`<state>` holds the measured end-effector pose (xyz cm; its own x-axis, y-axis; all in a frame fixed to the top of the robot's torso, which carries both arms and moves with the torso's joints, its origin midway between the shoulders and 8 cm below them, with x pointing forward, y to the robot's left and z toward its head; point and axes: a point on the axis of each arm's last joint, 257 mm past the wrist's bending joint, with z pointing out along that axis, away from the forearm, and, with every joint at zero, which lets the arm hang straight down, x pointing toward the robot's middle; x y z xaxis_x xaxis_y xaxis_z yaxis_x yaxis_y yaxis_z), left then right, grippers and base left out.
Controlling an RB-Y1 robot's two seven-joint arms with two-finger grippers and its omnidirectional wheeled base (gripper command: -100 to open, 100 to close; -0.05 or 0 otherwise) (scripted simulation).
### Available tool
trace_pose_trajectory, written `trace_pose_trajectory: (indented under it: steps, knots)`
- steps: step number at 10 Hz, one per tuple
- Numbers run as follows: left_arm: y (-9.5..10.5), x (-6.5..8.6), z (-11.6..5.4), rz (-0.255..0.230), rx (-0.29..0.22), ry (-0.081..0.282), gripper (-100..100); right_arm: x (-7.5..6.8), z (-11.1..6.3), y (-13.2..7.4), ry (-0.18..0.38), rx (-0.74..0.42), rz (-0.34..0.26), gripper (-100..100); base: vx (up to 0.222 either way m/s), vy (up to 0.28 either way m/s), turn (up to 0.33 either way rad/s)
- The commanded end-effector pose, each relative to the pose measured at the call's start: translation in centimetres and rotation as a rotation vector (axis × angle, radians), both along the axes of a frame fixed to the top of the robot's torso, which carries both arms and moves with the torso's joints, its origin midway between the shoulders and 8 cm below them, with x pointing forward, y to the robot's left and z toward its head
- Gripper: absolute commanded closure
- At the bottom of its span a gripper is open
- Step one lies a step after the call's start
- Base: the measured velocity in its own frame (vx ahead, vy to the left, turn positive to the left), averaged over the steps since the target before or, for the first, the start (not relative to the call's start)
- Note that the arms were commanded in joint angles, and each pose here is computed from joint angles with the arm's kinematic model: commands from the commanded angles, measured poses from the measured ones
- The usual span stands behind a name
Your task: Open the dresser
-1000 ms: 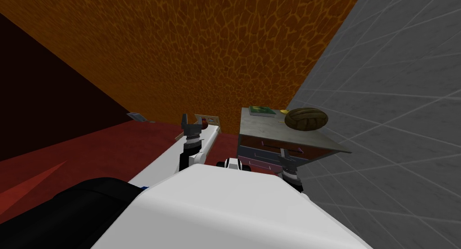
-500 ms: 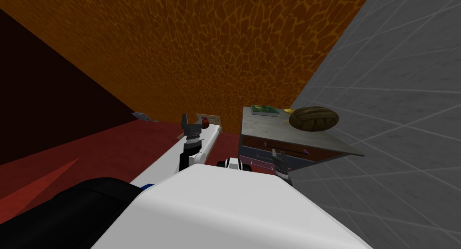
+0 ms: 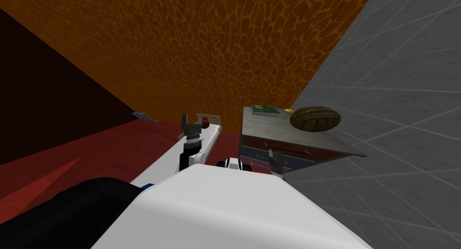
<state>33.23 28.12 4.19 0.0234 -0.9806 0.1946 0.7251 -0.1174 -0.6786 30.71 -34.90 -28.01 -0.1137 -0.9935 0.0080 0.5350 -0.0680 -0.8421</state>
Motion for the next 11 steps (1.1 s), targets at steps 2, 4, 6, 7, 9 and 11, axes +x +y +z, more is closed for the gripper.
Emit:
trace_pose_trajectory:
  steps: [2,4,6,7,9,11]
  knots:
    - [0.0,0.0,0.0,0.000,0.000,0.000,0,1.9,1.2,-2.1,0.001,-0.001,0.012,-100,-0.001,0.069,-0.035]
    - [0.0,0.0,0.0,0.000,0.000,0.000,0,2.5,1.7,-2.9,0.000,-0.001,0.016,-100,0.006,0.074,-0.025]
    - [0.0,0.0,0.0,0.000,0.000,0.000,0,3.1,2.1,-3.6,0.000,0.000,0.019,-100,-0.001,0.021,-0.008]
    - [0.0,0.0,0.0,0.000,0.000,0.000,0,2.8,1.9,-3.1,0.000,-0.001,0.018,-100,-0.003,0.016,-0.008]
    - [0.0,0.0,0.0,0.000,0.000,0.000,0,1.9,1.2,-2.1,0.001,-0.001,0.012,100,-0.003,-0.057,0.031]
    - [0.0,0.0,0.0,0.000,0.000,0.000,0,0.3,0.2,-0.4,0.000,0.000,0.002,100,-0.012,-0.081,0.049]
